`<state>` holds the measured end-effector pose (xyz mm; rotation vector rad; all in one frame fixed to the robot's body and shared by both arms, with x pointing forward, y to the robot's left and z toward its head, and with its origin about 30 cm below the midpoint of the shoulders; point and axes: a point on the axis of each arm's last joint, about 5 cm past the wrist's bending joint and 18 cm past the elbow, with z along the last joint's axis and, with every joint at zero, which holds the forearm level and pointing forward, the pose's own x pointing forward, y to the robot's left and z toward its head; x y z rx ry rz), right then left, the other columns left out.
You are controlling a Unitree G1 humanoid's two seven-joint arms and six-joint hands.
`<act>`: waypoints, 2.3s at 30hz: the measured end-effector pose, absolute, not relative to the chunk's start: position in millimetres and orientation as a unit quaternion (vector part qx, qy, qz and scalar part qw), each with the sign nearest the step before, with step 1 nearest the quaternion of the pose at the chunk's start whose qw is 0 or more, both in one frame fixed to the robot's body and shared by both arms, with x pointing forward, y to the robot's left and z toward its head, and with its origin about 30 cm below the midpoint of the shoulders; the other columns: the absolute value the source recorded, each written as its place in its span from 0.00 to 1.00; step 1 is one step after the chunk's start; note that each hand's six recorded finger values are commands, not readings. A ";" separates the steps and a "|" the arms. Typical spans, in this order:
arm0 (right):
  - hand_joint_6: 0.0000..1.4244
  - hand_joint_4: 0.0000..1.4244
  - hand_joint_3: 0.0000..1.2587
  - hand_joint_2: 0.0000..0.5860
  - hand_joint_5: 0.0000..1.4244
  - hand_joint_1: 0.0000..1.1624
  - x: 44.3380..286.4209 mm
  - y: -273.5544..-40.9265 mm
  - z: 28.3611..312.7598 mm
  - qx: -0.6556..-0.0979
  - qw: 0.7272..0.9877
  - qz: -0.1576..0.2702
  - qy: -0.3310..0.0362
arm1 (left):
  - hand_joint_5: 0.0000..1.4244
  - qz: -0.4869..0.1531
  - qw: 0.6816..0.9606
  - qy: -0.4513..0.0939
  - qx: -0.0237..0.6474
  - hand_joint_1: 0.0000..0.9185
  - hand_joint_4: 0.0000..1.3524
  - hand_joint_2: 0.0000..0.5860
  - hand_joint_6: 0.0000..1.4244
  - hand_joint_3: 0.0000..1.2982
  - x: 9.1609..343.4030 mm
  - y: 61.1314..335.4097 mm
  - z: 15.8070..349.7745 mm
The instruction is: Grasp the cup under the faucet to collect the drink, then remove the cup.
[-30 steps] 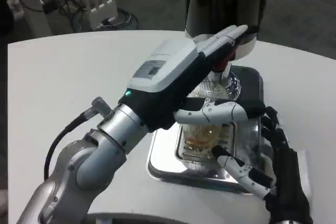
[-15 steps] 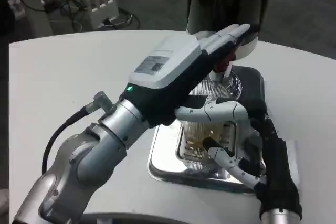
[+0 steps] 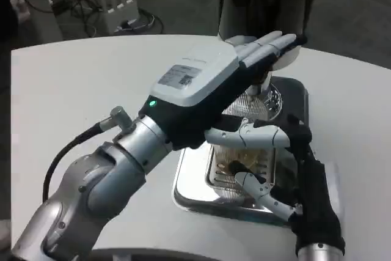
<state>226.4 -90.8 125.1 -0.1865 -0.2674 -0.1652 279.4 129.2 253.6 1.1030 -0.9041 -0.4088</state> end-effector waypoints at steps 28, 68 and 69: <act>0.16 0.09 0.08 0.29 0.10 0.71 241.8 -78.6 131.1 -0.093 0.982 -0.081 -0.141 | 0.14 -0.187 0.733 -0.409 0.510 0.00 0.08 0.18 0.07 0.10 277.8 129.4 256.1; 0.15 0.09 0.08 0.28 0.11 0.71 260.1 -55.6 133.3 -0.091 0.982 -0.095 -0.137 | 0.15 -0.185 0.723 -0.407 0.528 0.00 0.09 0.19 0.09 0.10 278.1 136.7 263.0; 0.15 0.09 0.08 0.28 0.11 0.71 260.6 -55.1 132.6 -0.093 0.982 -0.096 -0.136 | 0.15 -0.185 0.722 -0.407 0.529 0.00 0.09 0.19 0.09 0.10 278.2 136.9 263.6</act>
